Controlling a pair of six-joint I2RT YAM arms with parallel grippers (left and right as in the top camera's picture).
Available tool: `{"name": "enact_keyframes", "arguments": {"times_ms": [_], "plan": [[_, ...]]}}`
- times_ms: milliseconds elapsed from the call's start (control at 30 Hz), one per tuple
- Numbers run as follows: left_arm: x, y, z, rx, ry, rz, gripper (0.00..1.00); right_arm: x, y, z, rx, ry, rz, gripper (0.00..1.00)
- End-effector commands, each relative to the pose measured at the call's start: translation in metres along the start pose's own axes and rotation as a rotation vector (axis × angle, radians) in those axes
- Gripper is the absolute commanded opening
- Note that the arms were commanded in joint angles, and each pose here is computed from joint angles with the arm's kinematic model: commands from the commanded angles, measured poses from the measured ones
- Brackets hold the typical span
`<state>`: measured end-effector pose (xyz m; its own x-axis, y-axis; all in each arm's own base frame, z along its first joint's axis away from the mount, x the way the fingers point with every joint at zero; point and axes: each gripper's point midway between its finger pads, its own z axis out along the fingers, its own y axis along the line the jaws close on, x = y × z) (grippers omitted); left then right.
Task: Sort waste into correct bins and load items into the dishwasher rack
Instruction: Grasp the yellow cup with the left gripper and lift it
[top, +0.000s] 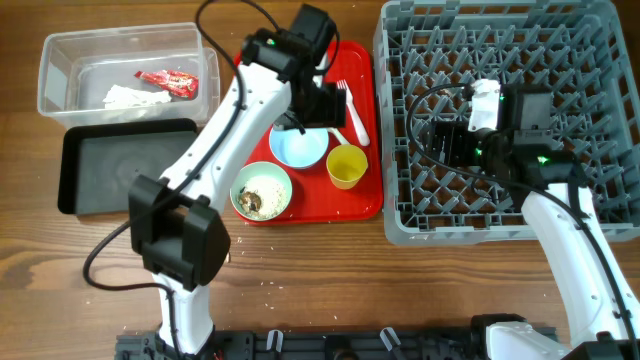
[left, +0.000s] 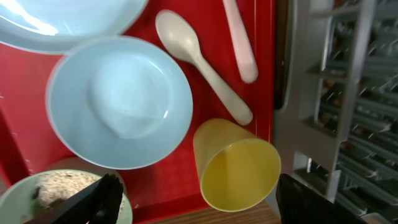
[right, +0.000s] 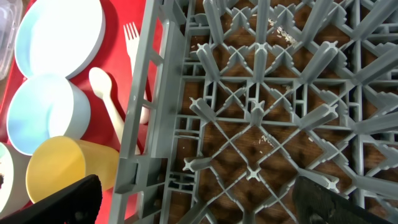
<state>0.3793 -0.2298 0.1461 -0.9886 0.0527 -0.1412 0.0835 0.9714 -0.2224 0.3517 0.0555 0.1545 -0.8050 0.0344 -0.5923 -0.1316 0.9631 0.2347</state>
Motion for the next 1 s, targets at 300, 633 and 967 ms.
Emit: {"name": "enact_keyframes", "arguments": {"times_ms": [300, 633, 967], "plan": [[0.050, -0.016, 0.070, -0.003, 0.146, 0.089, 0.78, -0.006, 0.002, -0.001, -0.016, -0.006, 0.014, 1.00], [0.045, -0.023, 0.076, 0.017, 0.110, 0.105, 0.13, -0.006, 0.002, -0.001, -0.016, -0.005, 0.016, 1.00], [0.051, -0.027, 0.085, 0.020, 0.113, 0.120, 0.16, -0.006, 0.002, -0.001, -0.016, -0.005, 0.016, 1.00]]}}
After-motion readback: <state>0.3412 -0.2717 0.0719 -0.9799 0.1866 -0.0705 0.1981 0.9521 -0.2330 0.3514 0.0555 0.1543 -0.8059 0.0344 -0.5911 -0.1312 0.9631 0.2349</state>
